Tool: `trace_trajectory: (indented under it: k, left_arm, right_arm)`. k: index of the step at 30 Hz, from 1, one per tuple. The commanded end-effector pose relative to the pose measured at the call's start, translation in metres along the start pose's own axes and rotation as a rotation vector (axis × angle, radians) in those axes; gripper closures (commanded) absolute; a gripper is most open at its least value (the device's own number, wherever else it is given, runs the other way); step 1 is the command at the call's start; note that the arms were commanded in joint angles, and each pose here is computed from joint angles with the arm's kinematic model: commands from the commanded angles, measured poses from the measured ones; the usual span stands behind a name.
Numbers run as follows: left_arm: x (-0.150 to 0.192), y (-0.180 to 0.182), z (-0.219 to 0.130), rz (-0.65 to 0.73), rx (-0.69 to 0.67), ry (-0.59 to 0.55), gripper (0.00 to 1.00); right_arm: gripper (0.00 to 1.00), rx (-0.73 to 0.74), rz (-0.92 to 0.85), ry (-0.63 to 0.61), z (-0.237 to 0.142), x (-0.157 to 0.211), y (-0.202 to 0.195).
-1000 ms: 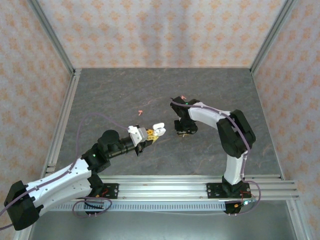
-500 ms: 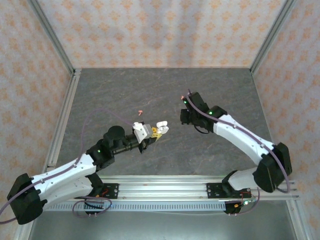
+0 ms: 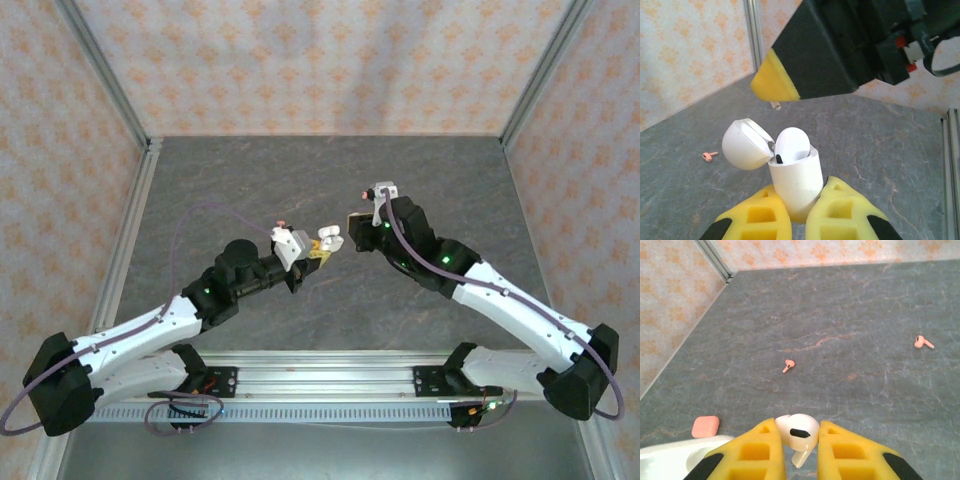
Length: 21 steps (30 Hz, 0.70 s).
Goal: Insert wireless bluetooth earbuds into charging case
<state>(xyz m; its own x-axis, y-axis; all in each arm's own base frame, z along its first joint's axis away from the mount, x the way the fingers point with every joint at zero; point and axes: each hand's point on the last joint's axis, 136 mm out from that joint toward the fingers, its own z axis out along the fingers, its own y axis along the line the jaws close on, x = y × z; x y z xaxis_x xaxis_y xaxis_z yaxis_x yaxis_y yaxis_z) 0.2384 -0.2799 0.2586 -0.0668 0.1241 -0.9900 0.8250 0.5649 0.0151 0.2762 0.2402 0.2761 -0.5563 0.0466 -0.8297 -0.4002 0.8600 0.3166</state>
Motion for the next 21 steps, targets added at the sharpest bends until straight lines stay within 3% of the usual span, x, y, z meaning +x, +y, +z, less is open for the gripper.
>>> trace_trajectory:
  k: [1, 9, 21]
  left_arm:
    - [-0.026, 0.009, 0.000, -0.035, -0.047, -0.071, 1.00]
    - [-0.033, 0.009, 0.001, -0.054, -0.046, -0.098, 1.00]
    - [-0.039, 0.015, 0.004, -0.061, -0.068, -0.113, 1.00]
  right_arm:
    - [0.82, -0.083, -0.046, -0.075, -0.009, -0.012, 0.018]
    - [0.82, -0.192, -0.061, -0.097, -0.009, -0.012, 0.037]
    - [0.82, -0.223, -0.069, -0.054, -0.003, 0.002, 0.040]
